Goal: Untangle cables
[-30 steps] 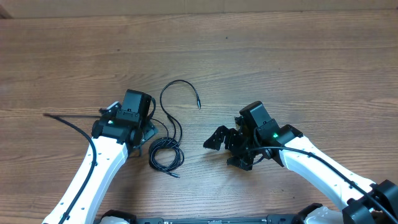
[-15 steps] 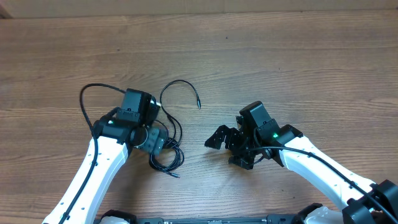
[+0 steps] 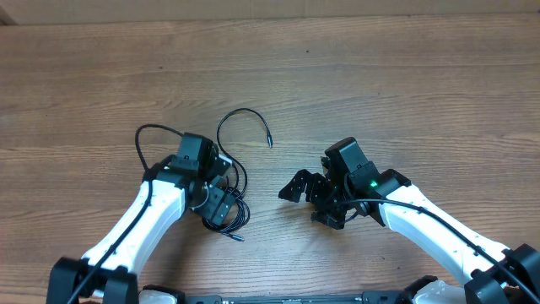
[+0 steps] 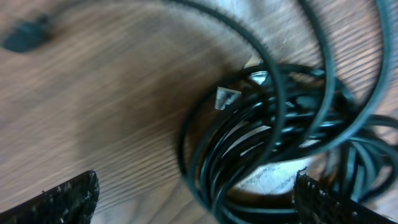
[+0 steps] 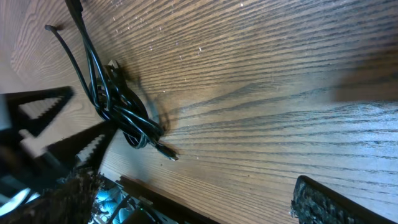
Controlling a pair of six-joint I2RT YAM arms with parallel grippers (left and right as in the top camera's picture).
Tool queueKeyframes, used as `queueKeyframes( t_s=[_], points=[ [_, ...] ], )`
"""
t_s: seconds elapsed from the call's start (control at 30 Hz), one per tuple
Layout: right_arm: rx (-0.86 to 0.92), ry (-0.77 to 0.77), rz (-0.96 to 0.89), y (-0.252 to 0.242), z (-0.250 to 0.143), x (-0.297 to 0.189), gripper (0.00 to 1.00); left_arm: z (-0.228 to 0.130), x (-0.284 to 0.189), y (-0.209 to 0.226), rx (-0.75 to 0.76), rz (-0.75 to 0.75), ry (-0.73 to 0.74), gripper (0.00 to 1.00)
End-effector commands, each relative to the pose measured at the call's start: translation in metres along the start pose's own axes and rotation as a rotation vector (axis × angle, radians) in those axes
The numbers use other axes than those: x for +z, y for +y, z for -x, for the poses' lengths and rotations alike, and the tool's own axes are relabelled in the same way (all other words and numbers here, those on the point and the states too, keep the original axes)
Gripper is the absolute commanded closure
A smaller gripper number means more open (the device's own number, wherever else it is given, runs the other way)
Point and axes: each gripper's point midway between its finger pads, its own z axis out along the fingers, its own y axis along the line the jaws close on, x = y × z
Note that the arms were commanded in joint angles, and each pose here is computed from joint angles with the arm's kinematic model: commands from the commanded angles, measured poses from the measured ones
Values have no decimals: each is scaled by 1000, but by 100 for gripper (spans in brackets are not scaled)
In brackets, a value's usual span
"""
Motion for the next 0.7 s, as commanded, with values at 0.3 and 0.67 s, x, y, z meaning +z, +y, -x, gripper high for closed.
queueKeyframes(
  t_s=[0.3, 0.67],
  points=[
    [-28, -15, 1, 1, 3, -1, 0, -25, 43, -11, -105, -40, 69, 61],
    [-27, -14, -1, 0, 3, -1, 0, -16, 47, -23, -418, -112, 28, 96]
  ],
)
